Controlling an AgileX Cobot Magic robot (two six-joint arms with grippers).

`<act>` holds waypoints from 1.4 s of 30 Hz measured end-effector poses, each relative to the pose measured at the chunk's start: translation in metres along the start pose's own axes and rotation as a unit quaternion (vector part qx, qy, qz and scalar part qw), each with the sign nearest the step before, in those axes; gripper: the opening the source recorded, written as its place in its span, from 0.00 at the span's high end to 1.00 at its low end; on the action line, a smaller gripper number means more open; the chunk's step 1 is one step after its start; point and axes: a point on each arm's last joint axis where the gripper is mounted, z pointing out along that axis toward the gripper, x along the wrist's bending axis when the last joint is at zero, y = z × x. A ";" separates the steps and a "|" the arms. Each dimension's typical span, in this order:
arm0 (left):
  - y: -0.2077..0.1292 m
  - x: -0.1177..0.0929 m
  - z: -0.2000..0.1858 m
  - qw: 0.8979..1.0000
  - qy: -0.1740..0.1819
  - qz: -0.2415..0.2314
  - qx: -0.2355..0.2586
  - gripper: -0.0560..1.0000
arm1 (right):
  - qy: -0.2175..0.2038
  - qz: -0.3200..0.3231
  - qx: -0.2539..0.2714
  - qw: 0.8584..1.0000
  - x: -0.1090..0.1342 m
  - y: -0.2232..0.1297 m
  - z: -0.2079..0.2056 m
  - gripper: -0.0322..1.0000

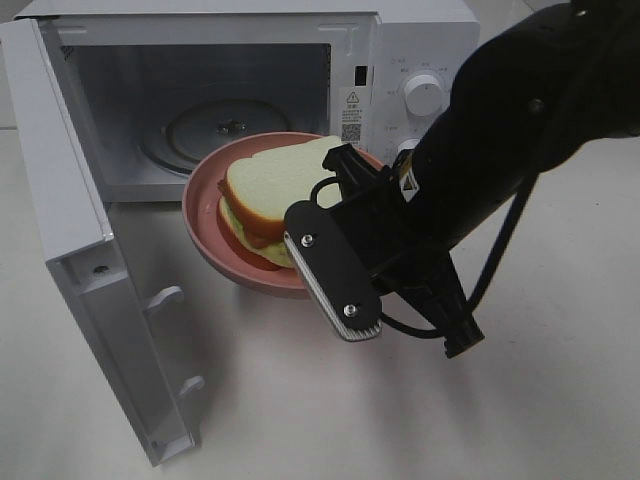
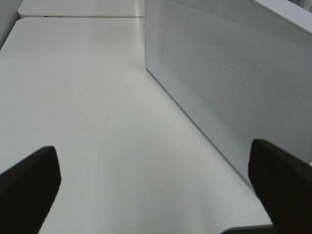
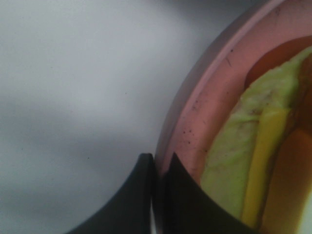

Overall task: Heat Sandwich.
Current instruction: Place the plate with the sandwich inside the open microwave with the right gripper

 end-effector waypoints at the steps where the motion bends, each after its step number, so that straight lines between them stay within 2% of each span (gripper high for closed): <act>1: 0.000 0.000 0.000 1.000 0.000 0.000 0.000 0.01 | 0.001 0.000 -0.003 1.000 -0.002 0.001 0.002 0.93; 42: 0.000 0.000 0.000 1.000 0.000 0.000 0.000 0.01 | 0.050 0.003 0.005 0.999 -0.085 0.019 0.046 0.93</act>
